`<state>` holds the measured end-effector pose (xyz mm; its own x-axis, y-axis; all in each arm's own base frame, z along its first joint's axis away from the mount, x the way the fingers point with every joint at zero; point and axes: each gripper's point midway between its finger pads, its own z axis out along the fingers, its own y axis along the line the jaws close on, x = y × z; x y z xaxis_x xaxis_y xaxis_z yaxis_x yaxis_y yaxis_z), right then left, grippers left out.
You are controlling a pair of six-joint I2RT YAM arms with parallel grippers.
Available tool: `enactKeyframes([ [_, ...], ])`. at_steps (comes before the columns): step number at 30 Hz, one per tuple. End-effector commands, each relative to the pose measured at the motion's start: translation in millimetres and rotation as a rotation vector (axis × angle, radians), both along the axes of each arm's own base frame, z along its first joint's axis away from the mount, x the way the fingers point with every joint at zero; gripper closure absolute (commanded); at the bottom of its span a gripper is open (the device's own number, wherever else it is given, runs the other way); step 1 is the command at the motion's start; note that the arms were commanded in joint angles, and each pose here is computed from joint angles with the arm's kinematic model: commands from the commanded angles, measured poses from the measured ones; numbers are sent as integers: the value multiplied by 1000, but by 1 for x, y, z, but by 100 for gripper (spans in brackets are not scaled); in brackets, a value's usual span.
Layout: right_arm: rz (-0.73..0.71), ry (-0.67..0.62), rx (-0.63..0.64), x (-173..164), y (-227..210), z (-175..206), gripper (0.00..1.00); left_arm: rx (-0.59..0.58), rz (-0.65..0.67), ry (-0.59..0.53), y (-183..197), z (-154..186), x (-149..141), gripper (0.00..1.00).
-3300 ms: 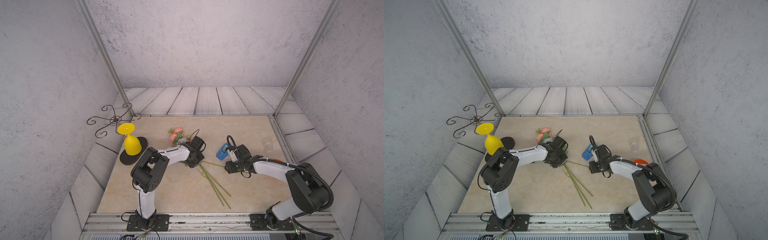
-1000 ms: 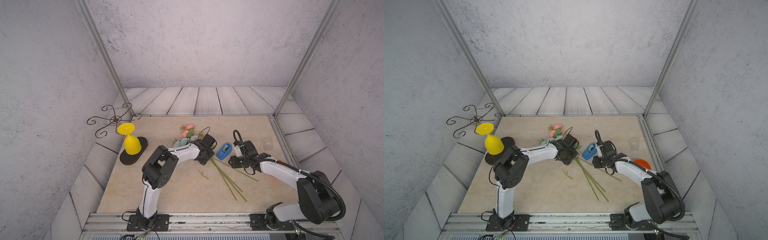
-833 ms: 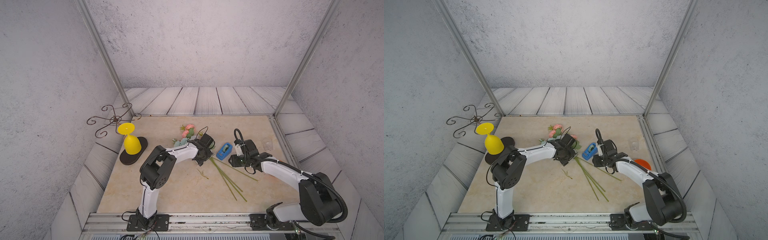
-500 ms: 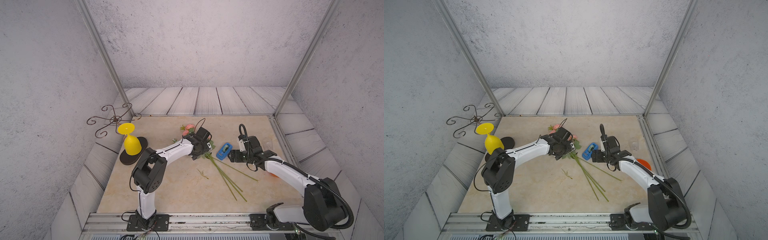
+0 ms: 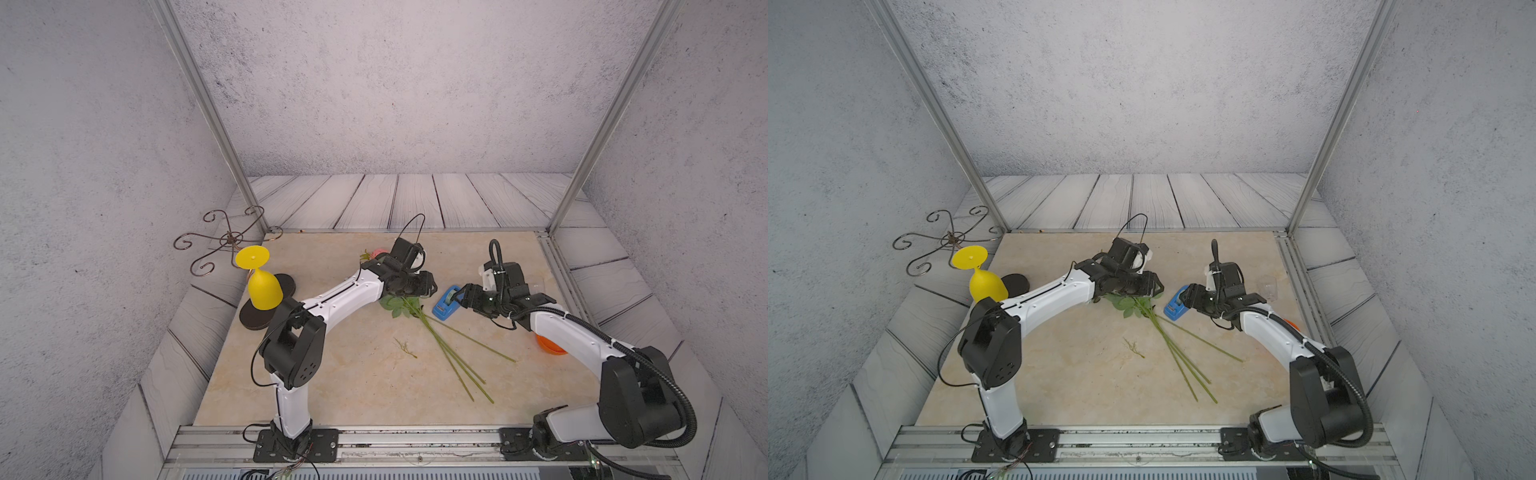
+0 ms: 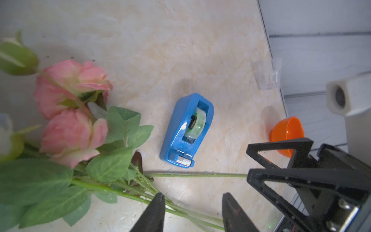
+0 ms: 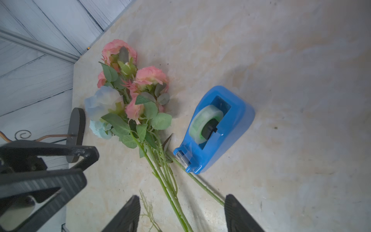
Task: Wrap bouquets with tape
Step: Gather the flowers at the center of the board.
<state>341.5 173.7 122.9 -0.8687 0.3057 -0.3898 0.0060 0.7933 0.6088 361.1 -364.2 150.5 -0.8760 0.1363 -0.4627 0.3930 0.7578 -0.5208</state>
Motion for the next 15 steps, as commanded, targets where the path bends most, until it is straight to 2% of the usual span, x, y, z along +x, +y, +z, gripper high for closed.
enactKeyframes([
  [1, -42, 56, 62, 2, 6, -10, 39, 62, -55, 30, 8, -10, 0, 52],
  [5, -77, 73, 98, 7, 8, -20, 47, 146, -103, 112, 9, -25, -3, 53],
  [8, -85, 68, 108, 11, 13, -21, 49, 111, -79, 107, 5, -26, -1, 56],
  [15, -76, 95, 102, 14, 18, -33, 52, 95, -4, 150, 8, -30, -3, 56],
])
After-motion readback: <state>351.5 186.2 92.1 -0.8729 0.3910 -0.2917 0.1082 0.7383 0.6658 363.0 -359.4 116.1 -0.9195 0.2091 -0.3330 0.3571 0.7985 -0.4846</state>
